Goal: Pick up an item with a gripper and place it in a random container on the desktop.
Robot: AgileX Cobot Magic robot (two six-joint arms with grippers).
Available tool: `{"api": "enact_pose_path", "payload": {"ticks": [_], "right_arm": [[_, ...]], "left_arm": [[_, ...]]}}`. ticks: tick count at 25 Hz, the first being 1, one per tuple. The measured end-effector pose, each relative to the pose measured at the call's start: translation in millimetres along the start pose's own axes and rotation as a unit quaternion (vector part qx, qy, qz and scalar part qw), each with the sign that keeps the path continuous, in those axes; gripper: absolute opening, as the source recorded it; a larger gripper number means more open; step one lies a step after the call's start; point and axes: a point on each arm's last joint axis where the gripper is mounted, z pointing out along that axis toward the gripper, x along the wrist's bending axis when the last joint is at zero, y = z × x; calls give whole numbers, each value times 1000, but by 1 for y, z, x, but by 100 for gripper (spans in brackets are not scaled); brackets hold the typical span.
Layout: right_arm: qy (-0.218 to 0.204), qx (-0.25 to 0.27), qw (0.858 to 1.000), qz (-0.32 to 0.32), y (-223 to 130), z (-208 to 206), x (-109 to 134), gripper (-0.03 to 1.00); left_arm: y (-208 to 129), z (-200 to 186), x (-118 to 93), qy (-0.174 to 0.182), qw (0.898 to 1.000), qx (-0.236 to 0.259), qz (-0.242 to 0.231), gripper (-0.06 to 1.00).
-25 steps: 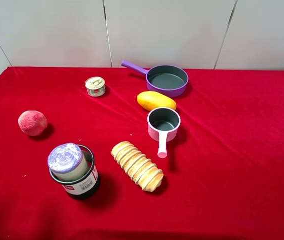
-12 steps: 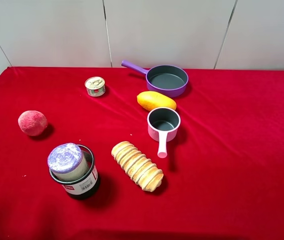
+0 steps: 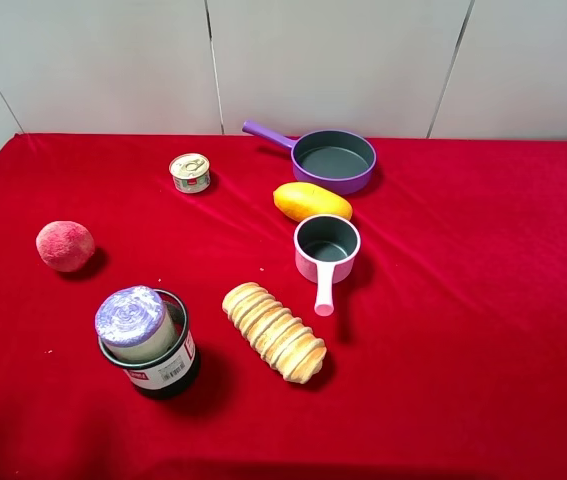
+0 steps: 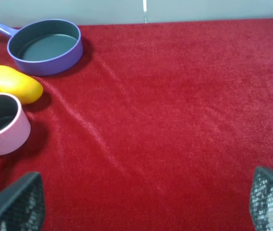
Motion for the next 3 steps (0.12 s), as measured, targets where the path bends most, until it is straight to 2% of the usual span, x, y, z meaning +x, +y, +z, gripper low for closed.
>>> {"api": "enact_pose_path", "payload": {"ticks": [3], "right_arm": [[0, 0, 1000, 0, 0, 0, 0, 64]], "left_arm": [[0, 0, 0, 0, 1000, 0, 0, 91]]}}
